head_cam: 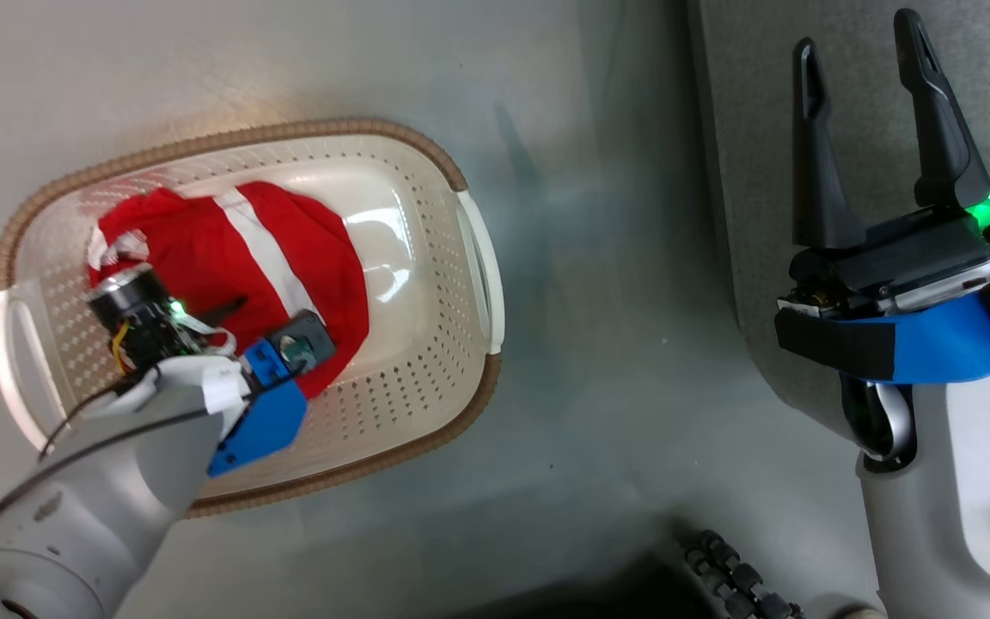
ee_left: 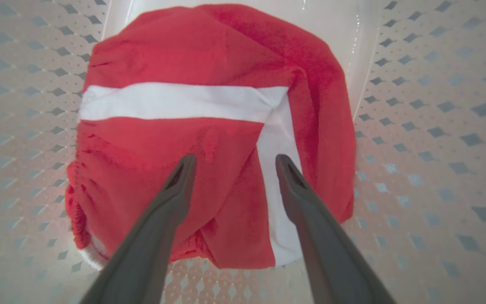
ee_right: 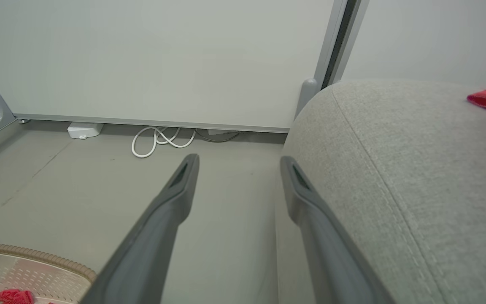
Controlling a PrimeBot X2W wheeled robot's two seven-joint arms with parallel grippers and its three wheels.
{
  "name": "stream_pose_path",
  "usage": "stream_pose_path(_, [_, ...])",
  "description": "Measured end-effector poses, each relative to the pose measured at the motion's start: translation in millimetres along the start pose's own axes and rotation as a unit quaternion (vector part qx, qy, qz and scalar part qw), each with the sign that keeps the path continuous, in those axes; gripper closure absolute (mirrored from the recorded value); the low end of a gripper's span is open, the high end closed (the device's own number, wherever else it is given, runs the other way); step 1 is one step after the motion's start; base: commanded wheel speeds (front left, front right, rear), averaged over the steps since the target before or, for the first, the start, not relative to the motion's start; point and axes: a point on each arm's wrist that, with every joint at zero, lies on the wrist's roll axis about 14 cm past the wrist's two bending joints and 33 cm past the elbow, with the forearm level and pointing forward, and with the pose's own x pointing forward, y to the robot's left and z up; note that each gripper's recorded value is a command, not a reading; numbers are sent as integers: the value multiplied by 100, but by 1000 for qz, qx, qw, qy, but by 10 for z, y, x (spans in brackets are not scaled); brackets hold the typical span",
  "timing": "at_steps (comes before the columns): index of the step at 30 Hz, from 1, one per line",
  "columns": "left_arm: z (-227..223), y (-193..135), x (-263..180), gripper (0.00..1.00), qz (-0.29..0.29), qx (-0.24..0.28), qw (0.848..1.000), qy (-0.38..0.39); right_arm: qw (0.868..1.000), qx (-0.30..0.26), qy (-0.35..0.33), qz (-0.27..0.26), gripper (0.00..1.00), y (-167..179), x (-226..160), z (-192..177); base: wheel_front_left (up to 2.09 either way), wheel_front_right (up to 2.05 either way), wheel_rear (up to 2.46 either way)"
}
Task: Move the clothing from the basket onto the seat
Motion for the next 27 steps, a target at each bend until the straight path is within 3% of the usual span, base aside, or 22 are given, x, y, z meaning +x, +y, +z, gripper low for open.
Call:
stream_pose_path(7, [-200,214,232,0,6,16,999,37,1000,-9,25,5,0,17,28,-296,0,0,0])
stream_pose_path(19, [-328,150,535,0,-15,-10,999,49,999,-15,42,5,0,2,45,-545,0,0,0])
stream_pose_path(20, [-327,150,545,53,-16,-10,999,49,999,-16,41,5,0,-1,47,-542,0,0,0])
stream_pose_path(21, [-324,152,553,100,-16,-8,999,48,999,-17,40,5,0,-5,50,-538,0,0,0])
stream_pose_path(27, [-263,86,546,100,-23,2,999,37,999,-21,33,3,0,-23,61,-480,0,0,0])
